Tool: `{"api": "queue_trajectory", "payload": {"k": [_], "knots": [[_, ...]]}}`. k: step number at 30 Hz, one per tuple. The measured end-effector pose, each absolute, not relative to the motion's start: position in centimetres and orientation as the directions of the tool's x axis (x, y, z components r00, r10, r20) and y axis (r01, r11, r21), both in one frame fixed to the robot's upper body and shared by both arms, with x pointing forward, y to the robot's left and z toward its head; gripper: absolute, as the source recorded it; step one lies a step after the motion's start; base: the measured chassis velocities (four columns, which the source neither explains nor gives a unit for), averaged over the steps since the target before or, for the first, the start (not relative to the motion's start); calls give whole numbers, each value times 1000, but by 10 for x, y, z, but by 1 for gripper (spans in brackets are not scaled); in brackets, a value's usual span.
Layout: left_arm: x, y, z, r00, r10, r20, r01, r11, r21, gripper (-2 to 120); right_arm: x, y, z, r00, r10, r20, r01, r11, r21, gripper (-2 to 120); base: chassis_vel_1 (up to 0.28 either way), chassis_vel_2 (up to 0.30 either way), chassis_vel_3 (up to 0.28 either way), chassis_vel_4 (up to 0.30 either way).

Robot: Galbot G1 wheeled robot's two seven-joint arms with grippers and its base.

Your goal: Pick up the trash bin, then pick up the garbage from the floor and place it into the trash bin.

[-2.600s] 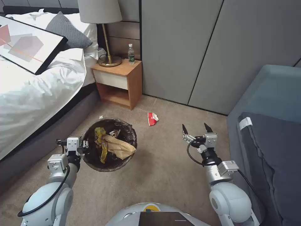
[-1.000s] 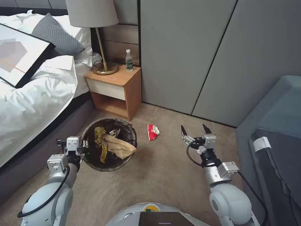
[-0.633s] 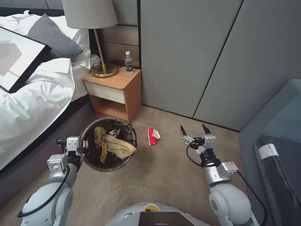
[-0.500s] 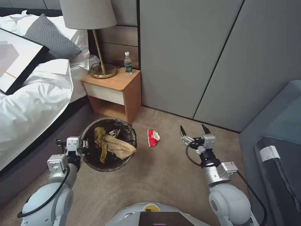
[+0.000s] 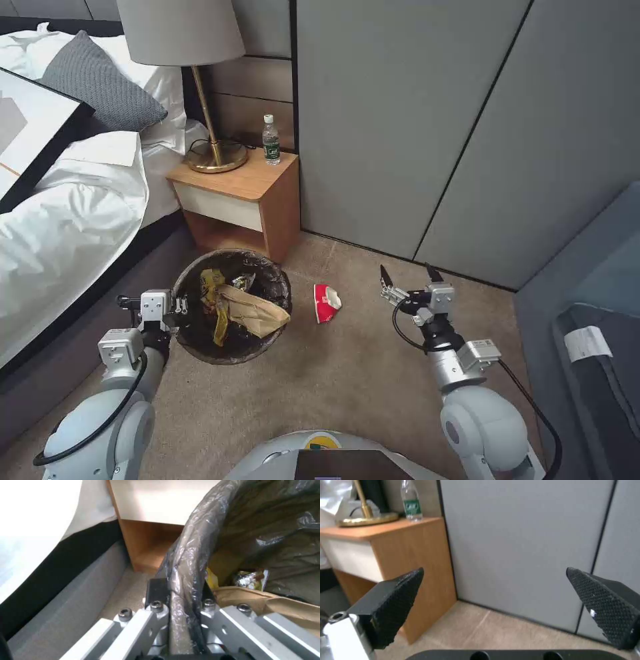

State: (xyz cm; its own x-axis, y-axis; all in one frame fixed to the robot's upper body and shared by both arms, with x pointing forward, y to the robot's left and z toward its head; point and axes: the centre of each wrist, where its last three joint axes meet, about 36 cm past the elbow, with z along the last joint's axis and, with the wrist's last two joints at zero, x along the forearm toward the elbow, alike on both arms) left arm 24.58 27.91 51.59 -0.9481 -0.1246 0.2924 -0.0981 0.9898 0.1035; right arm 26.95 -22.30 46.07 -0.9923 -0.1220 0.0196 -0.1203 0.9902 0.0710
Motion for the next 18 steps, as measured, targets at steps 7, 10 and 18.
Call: {"api": "queue_trajectory", "payload": {"k": [7, 10, 18], "knots": [[244, 277, 520, -949, -126, 290, -100, 990, 103, 4, 295, -214, 454, -966, -173, 192, -146, 978, 149, 100, 0, 0, 0, 0], [242, 277, 521, -948, -128, 290, -102, 989, 103, 4, 306, -213, 448, -949, -206, 240, -169, 972, 166, 100, 0, 0, 0, 0], [240, 275, 526, -948, -142, 285, -117, 988, 105, 4, 332, -208, 418, -905, -284, 317, -242, 956, 166, 100, 0, 0, 0, 0]]}}
